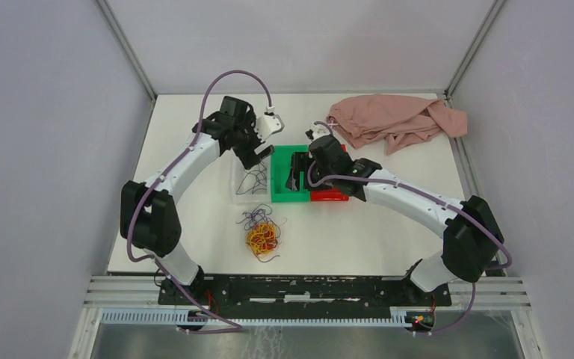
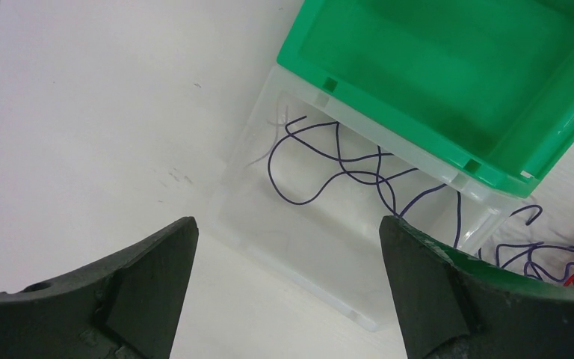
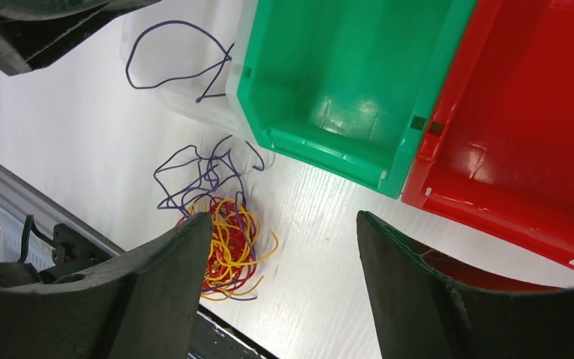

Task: Untangle the cables
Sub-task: Adjust the cable in the bin, then untie the cable.

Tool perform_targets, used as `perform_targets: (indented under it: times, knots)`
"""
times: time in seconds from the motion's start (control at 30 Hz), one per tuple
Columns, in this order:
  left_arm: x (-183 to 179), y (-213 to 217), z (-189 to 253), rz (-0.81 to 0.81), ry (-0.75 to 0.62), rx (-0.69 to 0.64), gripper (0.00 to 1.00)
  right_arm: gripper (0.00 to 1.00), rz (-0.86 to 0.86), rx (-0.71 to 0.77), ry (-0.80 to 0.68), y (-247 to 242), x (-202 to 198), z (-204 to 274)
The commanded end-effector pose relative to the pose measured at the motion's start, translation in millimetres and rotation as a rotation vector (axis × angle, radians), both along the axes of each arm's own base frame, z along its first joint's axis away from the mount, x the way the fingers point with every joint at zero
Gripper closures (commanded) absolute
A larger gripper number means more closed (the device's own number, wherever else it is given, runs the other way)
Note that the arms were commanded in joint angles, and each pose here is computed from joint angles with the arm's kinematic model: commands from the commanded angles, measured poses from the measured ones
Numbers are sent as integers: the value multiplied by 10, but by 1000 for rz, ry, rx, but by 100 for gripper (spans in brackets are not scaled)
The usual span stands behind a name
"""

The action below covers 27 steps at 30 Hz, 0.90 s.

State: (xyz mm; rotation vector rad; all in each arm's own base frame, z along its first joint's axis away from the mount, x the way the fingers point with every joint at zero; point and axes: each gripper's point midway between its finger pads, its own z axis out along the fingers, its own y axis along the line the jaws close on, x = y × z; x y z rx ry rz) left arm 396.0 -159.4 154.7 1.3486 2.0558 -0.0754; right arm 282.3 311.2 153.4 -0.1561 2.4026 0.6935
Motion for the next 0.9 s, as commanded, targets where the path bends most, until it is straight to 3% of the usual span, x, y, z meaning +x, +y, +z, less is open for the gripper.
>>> perform_targets:
  times: [0.0,0.17,0.4,0.77,0.87]
  knots:
    - [-41,35,41,-6,8,9,1,23,28,25,-35,85,-56,114]
    - [-210,-4,324,-46,49,-64,1,23,128,16,-38,384,-326,50]
    - [-806,127,498,-118,157,-164,1,29,311,51,-23,915,-771,-180]
    - [-1500,302,551,-170,190,-205,0,44,387,16,-56,1204,-648,-421]
    - [-1587,312,572,-175,195,-210,0,54,411,12,-76,1252,-617,-409]
